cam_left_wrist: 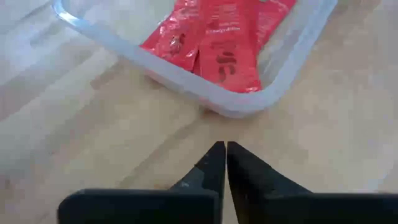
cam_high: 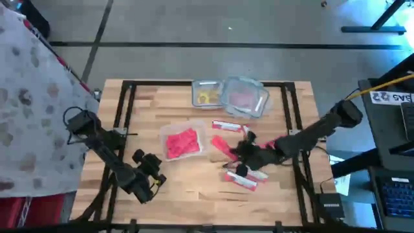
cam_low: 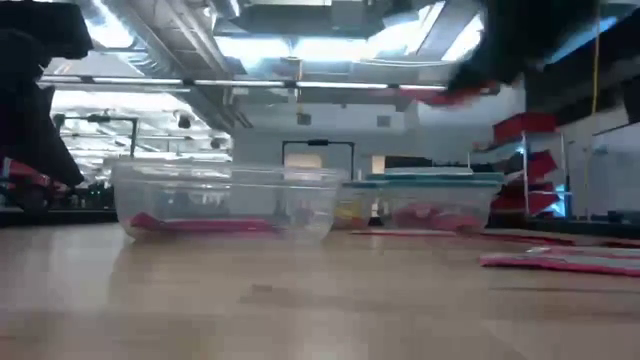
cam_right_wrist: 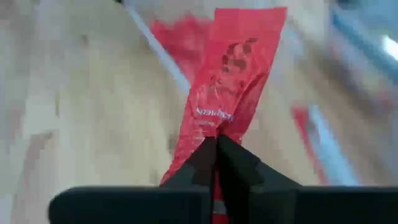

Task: Sort candy
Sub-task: Put the pink strip candy into the rectangular transparent bin

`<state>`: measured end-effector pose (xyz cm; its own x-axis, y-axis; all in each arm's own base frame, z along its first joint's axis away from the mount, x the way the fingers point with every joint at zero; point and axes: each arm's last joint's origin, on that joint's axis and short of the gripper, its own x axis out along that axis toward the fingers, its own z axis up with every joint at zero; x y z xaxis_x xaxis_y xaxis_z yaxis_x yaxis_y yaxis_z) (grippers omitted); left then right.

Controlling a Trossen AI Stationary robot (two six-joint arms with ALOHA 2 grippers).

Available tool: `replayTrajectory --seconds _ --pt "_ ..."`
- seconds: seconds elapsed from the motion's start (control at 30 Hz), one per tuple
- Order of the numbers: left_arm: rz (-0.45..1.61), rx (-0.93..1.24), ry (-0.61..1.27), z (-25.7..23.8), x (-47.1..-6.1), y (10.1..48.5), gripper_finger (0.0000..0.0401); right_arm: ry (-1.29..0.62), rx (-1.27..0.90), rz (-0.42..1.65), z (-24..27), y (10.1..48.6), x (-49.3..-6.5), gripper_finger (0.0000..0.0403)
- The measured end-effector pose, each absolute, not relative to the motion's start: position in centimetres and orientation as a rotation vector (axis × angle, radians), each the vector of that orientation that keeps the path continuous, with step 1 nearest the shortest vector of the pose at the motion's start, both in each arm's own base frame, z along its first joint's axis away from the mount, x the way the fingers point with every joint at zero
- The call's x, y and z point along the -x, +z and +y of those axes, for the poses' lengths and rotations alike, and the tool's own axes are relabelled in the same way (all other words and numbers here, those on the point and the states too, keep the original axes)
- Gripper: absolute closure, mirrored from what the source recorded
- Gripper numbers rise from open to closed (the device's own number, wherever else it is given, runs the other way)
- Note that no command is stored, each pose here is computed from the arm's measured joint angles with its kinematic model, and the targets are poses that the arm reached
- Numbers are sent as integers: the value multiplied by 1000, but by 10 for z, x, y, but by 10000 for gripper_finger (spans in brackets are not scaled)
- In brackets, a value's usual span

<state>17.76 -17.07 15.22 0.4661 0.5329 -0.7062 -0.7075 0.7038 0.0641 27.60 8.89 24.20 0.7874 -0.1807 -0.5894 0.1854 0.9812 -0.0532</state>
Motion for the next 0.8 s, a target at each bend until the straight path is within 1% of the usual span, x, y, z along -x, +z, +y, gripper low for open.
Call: replayTrajectory --seconds 0.1,0.2,0.37,0.47,0.63,0.8 --pt "789 241 763 -171 -177 152 401 -67 112 566 68 255 -308 403" --pt "792 241 762 -171 -177 152 401 13 214 566 46 253 -342 403" --pt "790 246 761 -171 -178 152 401 95 285 598 17 236 -404 403" --pt "788 252 762 -172 -177 152 401 123 341 666 4 223 -433 403" --pt "781 269 764 -172 -178 152 401 182 445 767 -13 204 -462 403" --pt "778 277 767 -172 -178 152 401 306 593 805 -15 185 -471 403"
